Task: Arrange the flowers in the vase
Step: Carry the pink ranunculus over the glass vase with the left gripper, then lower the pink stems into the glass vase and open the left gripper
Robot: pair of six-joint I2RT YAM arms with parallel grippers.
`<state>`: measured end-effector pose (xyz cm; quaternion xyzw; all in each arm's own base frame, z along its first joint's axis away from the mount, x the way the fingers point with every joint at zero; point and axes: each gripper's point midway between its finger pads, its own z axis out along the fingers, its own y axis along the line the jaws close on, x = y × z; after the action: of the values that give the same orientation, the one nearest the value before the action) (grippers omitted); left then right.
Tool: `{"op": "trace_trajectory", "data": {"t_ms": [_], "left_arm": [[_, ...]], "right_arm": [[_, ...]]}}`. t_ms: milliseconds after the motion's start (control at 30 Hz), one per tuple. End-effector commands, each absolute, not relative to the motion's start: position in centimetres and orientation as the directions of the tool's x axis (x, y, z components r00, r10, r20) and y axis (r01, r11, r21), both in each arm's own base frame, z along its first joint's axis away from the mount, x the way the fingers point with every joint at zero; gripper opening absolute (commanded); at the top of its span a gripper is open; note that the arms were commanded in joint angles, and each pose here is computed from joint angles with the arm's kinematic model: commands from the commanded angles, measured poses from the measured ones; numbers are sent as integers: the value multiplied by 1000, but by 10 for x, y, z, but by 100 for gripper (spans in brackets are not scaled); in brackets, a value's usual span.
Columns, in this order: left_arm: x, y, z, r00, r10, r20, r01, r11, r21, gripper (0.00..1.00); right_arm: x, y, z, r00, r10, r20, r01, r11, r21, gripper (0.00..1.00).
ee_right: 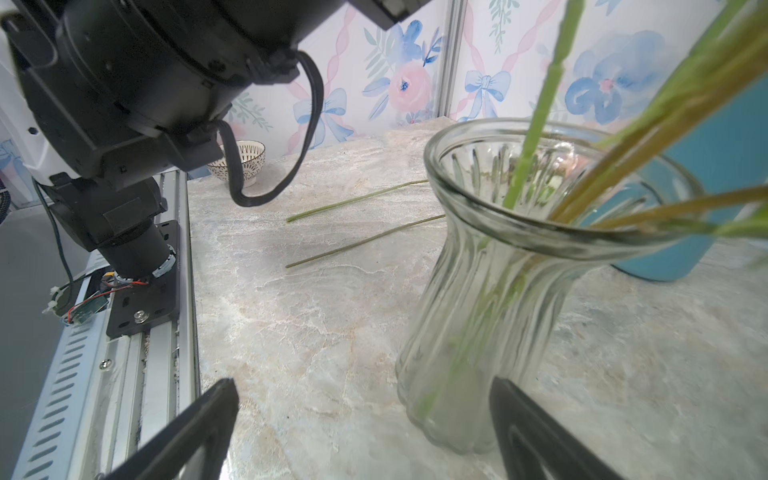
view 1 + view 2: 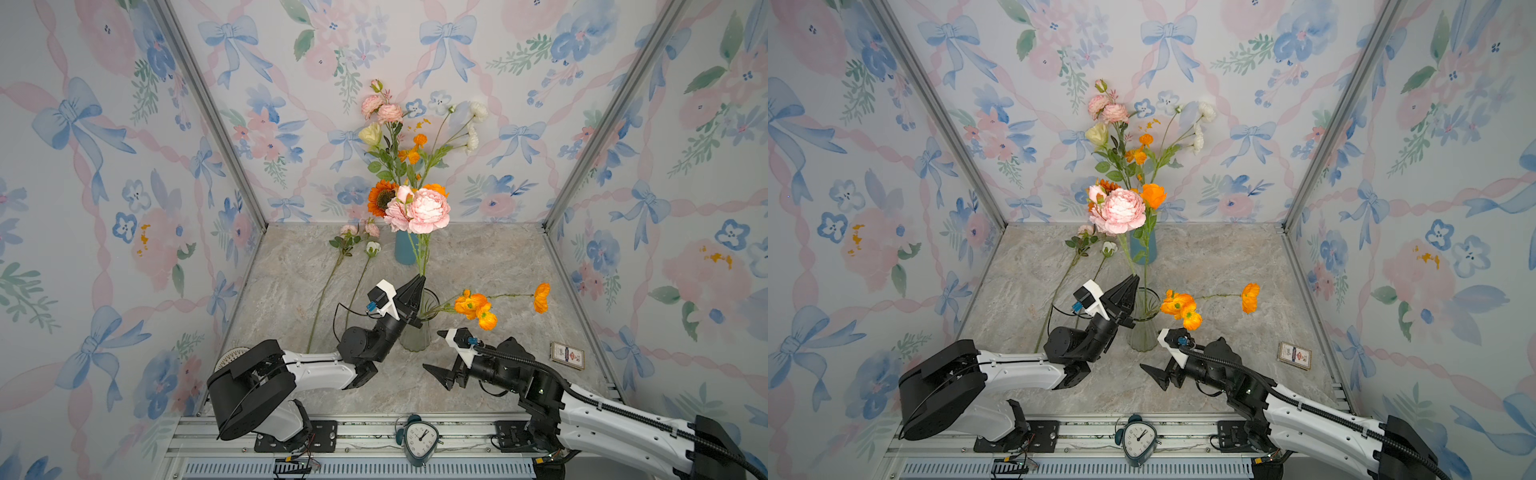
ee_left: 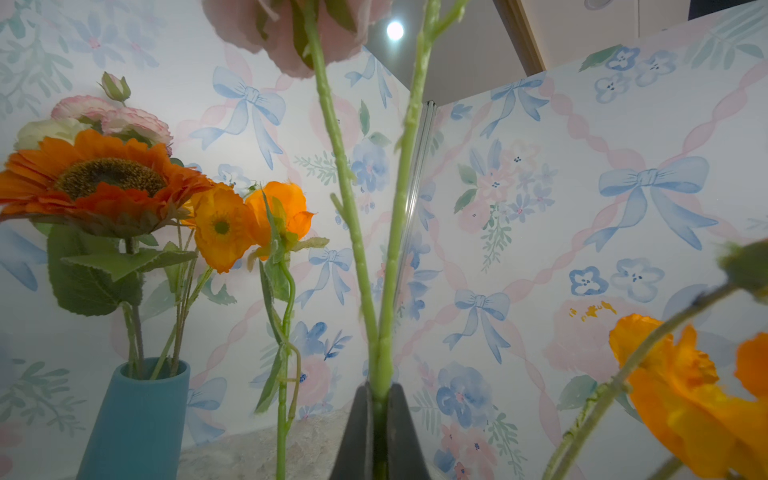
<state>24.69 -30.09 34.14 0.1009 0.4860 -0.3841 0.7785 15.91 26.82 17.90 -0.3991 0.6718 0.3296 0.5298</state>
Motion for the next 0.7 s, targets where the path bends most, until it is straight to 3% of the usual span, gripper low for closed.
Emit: {"op": "trace_trajectory", "data": {"t_ms": [0,333,667], "left_arm": [[244,-296,335,261,-478,-839,656,725,-209,0],[253,-293,302,211,-435,-875,602,763,-234,4],[260,-282,285,175,-435,-883,545,790,-280,15]], "right_arm": [[160,267,184,-119,-162,-980,-883,468,30,97],[160,267,183,-120,-165,-979,-883,468,29,97],[160,267,183,-120,-168,-978,-885,464,29,97]]}}
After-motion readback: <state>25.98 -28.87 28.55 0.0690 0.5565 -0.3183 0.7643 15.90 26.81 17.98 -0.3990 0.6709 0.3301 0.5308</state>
